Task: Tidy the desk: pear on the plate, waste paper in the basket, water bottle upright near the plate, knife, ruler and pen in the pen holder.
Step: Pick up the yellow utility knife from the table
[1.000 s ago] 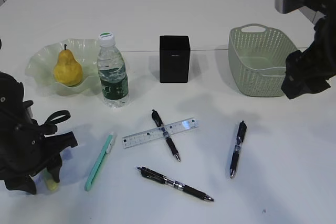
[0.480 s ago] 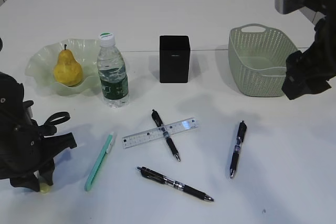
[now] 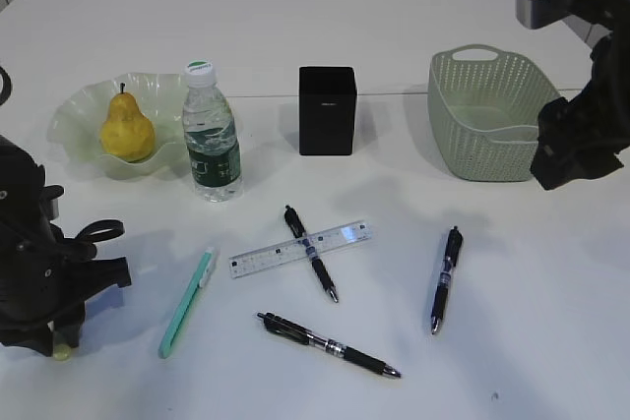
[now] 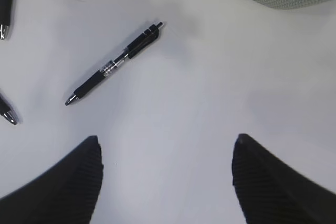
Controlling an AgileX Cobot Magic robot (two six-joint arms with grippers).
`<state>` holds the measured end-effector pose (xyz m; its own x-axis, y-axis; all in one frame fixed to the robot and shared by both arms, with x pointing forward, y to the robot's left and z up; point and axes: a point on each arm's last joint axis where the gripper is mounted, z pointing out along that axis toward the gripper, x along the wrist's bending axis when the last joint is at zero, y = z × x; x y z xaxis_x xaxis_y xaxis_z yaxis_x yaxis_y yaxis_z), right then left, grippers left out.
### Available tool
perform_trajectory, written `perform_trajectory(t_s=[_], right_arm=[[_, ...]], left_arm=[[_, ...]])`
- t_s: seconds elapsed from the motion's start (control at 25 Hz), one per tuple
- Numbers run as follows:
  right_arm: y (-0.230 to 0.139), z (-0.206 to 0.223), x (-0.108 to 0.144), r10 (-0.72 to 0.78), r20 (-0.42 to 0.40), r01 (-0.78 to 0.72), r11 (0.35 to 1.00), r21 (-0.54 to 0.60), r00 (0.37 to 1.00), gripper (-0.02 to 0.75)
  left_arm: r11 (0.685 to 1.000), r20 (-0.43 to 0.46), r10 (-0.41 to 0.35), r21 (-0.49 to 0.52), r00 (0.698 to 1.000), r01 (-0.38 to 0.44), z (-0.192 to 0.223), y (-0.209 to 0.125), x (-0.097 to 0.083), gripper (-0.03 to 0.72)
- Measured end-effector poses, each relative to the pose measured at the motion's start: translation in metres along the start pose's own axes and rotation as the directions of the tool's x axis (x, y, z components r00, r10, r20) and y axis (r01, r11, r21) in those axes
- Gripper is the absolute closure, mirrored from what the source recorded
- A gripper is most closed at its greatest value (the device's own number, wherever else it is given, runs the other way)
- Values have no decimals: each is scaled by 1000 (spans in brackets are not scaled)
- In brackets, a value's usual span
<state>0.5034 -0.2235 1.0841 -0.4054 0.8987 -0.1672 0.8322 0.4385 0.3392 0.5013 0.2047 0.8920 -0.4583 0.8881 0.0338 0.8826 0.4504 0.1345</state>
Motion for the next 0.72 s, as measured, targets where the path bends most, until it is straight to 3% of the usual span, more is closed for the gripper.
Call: perform_trajectory(t_s=[0.48,0.72], right_arm=[[0,0,0,0,0,0,1000,4,1000,171],[0,0,0,0,0,0,1000,4,1000,170]], left_arm=[[999,-7,34,-9,999,-34,-1,1,1,560],[992,56,103,-79,993,-98,-22,5,0,560]])
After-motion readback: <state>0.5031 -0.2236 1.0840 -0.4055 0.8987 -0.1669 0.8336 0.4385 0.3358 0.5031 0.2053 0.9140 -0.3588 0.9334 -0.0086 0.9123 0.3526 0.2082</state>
